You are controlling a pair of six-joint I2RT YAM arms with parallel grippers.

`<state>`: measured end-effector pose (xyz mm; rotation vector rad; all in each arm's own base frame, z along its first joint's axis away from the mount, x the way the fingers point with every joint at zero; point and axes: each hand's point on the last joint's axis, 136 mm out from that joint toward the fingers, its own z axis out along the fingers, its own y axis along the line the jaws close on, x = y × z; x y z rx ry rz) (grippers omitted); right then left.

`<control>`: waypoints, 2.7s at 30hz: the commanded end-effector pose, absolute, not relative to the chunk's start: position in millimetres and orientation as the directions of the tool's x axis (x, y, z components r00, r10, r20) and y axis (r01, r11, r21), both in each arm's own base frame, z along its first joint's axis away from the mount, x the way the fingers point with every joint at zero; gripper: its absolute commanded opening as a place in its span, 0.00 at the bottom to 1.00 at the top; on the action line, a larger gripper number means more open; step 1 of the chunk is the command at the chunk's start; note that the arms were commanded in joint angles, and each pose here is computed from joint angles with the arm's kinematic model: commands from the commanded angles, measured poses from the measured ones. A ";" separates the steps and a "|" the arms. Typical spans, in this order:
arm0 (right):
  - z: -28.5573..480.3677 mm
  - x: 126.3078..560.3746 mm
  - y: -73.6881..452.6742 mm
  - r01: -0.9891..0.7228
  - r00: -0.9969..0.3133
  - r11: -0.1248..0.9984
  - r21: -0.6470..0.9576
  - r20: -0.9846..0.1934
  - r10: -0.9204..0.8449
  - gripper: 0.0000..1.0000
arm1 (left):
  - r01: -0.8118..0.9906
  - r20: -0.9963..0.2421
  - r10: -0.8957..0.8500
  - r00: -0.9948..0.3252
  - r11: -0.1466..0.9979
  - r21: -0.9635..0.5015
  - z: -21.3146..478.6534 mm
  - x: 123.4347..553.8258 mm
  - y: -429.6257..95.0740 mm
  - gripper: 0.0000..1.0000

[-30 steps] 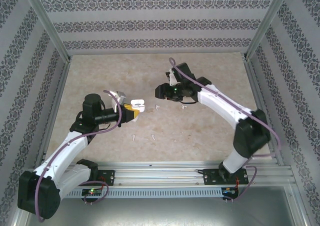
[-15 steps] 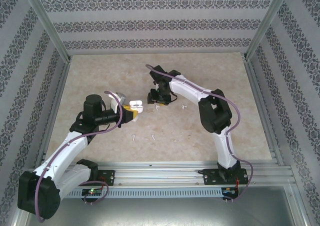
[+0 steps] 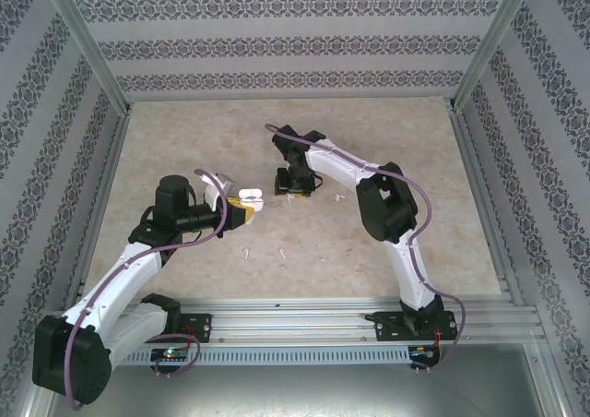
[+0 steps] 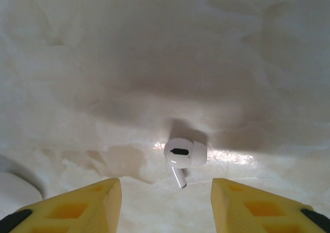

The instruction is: Insert the wireless bluetooth earbuds into the charging case

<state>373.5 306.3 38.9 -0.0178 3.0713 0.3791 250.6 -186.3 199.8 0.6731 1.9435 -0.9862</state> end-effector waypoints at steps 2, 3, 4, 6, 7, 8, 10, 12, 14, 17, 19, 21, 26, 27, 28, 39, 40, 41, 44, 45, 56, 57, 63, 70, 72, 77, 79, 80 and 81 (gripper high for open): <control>29.2 373.8 306.2 0.008 -0.999 0.976 0.217 -0.030 0.015 0.49 | 0.753 -0.861 0.106 -0.498 0.546 -0.368 197.8 248.1 -185.9 0.00; 27.7 374.2 306.2 0.009 -0.999 0.976 0.216 -0.029 0.016 0.49 | 0.754 -0.861 0.107 -0.498 0.544 -0.368 197.8 247.4 -186.3 0.00; 26.5 374.6 306.5 0.010 -0.999 0.977 0.214 -0.029 0.016 0.49 | 0.755 -0.860 0.109 -0.498 0.542 -0.369 197.5 246.9 -187.0 0.00; 24.1 375.9 305.9 0.013 -0.999 0.977 0.211 -0.027 0.019 0.48 | 0.755 -0.860 0.109 -0.498 0.542 -0.369 197.4 246.6 -187.1 0.00; 23.0 375.8 305.6 0.014 -1.000 0.978 0.209 -0.025 0.019 0.48 | 0.755 -0.861 0.109 -0.498 0.542 -0.368 197.8 246.7 -187.1 0.00; 21.9 376.0 305.9 0.014 -1.000 0.978 0.208 -0.023 0.019 0.48 | 0.756 -0.860 0.111 -0.498 0.541 -0.368 197.2 246.1 -187.3 0.00; 20.5 377.2 306.9 0.013 -1.000 0.978 0.210 -0.018 0.017 0.47 | 0.757 -0.860 0.113 -0.497 0.541 -0.367 197.1 245.9 -187.3 0.00; 19.1 378.2 307.5 0.012 -1.000 0.978 0.208 -0.015 0.016 0.47 | 0.756 -0.860 0.115 -0.498 0.543 -0.365 196.7 245.6 -186.9 0.00; 17.7 378.6 307.9 0.011 -1.000 0.978 0.207 -0.012 0.014 0.46 | 0.757 -0.860 0.117 -0.496 0.544 -0.362 196.8 245.8 -186.7 0.00; 15.3 380.4 308.3 0.009 -1.000 0.979 0.205 -0.013 0.012 0.44 | 0.756 -0.860 0.117 -0.497 0.544 -0.363 196.5 245.7 -186.7 0.00; 13.6 382.4 307.2 0.013 -1.000 0.979 0.203 -0.012 0.015 0.41 | 0.754 -0.859 0.119 -0.499 0.548 -0.362 195.3 246.0 -186.3 0.00; 11.8 383.2 305.9 0.015 -1.000 0.980 0.199 -0.007 0.017 0.39 | 0.752 -0.856 0.124 -0.501 0.552 -0.360 194.1 246.1 -185.8 0.00; 8.2 382.1 303.9 0.013 -1.000 0.982 0.190 0.003 0.012 0.34 | 0.751 -0.854 0.128 -0.505 0.552 -0.362 192.1 246.1 -185.8 0.00; 8.3 381.3 304.3 0.010 -1.000 0.982 0.189 0.004 0.009 0.33 | 0.751 -0.854 0.127 -0.505 0.553 -0.361 192.1 246.3 -185.6 0.00; 7.9 380.2 304.0 0.009 -1.000 0.982 0.188 0.007 0.007 0.32 | 0.751 -0.853 0.128 -0.506 0.553 -0.362 191.6 246.2 -185.6 0.00; 27.8 377.9 302.8 0.003 -0.997 0.972 0.234 -0.068 0.019 0.25 | 0.766 -0.863 0.110 -0.494 0.524 -0.371 195.7 244.5 -189.2 0.00; 31.5 378.3 301.3 0.004 -0.996 0.971 0.239 -0.083 0.025 0.25 | 0.769 -0.864 0.106 -0.493 0.518 -0.375 196.5 243.9 -190.1 0.00; 35.1 378.2 301.2 0.000 -0.995 0.970 0.243 -0.099 0.025 0.24 | 0.773 -0.866 0.102 -0.489 0.511 -0.376 197.8 243.5 -191.1 0.00; 44.8 377.8 298.5 -0.008 -0.990 0.968 0.251 -0.141 0.029 0.24 | 0.782 -0.872 0.087 -0.481 0.492 -0.382 201.0 242.7 -193.2 0.00; 47.4 377.5 297.4 -0.009 -0.988 0.967 0.254 -0.153 0.030 0.24 | 0.786 -0.874 0.083 -0.479 0.484 -0.385 201.7 242.1 -194.2 0.00; 127.6 374.2 294.3 -0.040 -0.926 0.928 0.371 -0.363 0.105 0.25 | 0.826 -0.915 -0.042 -0.401 0.415 -0.381 230.3 246.3 -202.0 0.00; 140.0 373.5 294.4 -0.052 -0.915 0.924 0.380 -0.389 0.109 0.25 | 0.826 -0.917 -0.055 -0.394 0.416 -0.380 233.6 247.6 -202.4 0.00; 205.9 356.9 294.9 -0.136 -0.844 0.900 0.414 -0.524 0.113 0.25 | 0.840 -0.945 -0.065 -0.321 0.441 -0.316 246.8 250.5 -212.1 0.00; 262.3 321.5 294.4 -0.253 -0.741 0.852 0.459 -0.658 0.135 0.25 | 0.843 -0.980 -0.049 -0.193 0.503 -0.191 252.5 255.3 -229.7 0.00; 272.4 311.4 293.0 -0.278 -0.715 0.836 0.473 -0.683 0.149 0.25 | 0.834 -0.984 -0.060 -0.169 0.523 -0.175 255.4 259.8 -230.3 0.00; 299.2 288.6 297.6 -0.358 -0.649 0.773 0.524 -0.735 0.198 0.24 | 0.827 -0.988 -0.063 -0.139 0.542 -0.150 260.7 266.2 -234.9 0.00; 306.6 282.0 302.1 -0.386 -0.629 0.754 0.532 -0.749 0.207 0.25 | 0.824 -0.989 -0.061 -0.138 0.546 -0.149 260.6 267.8 -236.8 0.00; 311.0 279.4 305.1 -0.403 -0.618 0.744 0.534 -0.758 0.210 0.24 | 0.824 -0.989 -0.059 -0.133 0.548 -0.144 261.0 268.4 -237.9 0.00; 313.9 277.0 309.1 -0.419 -0.609 0.734 0.534 -0.765 0.208 0.25 | 0.824 -0.989 -0.057 -0.134 0.549 -0.143 259.9 268.5 -239.1 0.00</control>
